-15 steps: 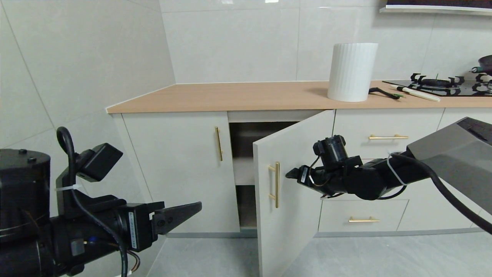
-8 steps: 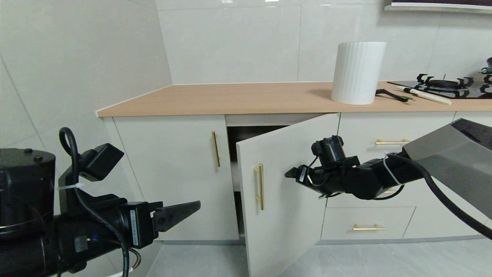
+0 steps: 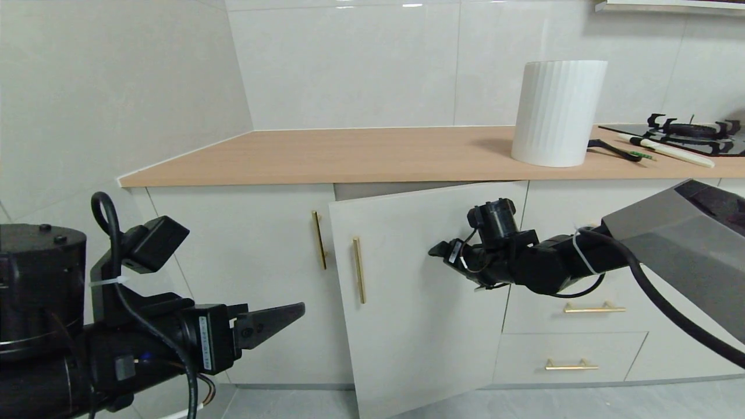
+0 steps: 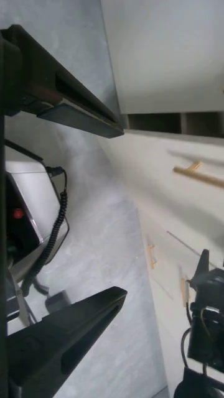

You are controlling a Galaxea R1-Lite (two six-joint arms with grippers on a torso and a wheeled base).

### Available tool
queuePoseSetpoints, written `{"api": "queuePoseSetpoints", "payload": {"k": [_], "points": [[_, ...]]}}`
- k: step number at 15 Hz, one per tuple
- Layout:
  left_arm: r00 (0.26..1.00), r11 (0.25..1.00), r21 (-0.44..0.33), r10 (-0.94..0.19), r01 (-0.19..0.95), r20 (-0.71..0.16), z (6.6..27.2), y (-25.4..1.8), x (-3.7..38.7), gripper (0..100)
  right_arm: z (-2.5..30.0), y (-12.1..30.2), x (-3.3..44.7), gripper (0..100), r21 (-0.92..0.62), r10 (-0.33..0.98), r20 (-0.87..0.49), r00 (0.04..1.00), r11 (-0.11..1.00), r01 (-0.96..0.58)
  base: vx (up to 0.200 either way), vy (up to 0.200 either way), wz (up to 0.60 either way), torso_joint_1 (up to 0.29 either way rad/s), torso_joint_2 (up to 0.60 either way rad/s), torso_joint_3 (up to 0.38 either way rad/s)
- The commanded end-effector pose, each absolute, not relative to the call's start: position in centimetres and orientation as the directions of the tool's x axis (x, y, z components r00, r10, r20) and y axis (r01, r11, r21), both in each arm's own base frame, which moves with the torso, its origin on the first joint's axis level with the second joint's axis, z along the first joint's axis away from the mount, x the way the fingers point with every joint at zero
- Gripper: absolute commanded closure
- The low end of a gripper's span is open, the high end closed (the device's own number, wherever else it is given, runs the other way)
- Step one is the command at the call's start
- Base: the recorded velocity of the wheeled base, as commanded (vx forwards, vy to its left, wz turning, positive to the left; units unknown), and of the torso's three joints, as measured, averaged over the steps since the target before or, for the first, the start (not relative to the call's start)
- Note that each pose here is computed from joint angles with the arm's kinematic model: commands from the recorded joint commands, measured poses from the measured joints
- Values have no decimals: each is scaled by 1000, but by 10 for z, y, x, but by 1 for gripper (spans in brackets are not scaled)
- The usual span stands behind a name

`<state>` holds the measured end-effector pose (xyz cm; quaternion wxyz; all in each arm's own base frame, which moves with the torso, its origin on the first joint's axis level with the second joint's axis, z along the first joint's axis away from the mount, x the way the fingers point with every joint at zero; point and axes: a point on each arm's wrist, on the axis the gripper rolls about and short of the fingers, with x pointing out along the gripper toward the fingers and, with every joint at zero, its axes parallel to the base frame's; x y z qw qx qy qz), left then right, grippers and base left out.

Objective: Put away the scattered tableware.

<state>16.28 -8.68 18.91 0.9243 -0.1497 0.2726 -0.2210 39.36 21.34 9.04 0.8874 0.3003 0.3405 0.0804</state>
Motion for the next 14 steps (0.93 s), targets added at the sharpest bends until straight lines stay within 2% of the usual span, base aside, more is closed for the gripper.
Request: {"api": "queuePoseSetpoints", "payload": {"k": [1,3,9,14], "points": [[754,857,-398,-490,326,-437,189,-87,163,0,88,215,396,0,598,347,-557,754,798,74,0,0,0,0,0,0],[754,857,-398,-490,326,-437,189,-87,163,0,93,217,402,0,637,348,-535,770,765,97,0,0,0,0,0,0],[757,857,-400,-490,326,-433,191,-87,164,0,80,204,435,0,616,173,-504,846,759,211,0,0,0,0,0,0],[757,857,-400,-490,326,-433,191,-87,164,0,79,202,439,0,612,135,-494,859,755,234,0,0,0,0,0,0]]}}
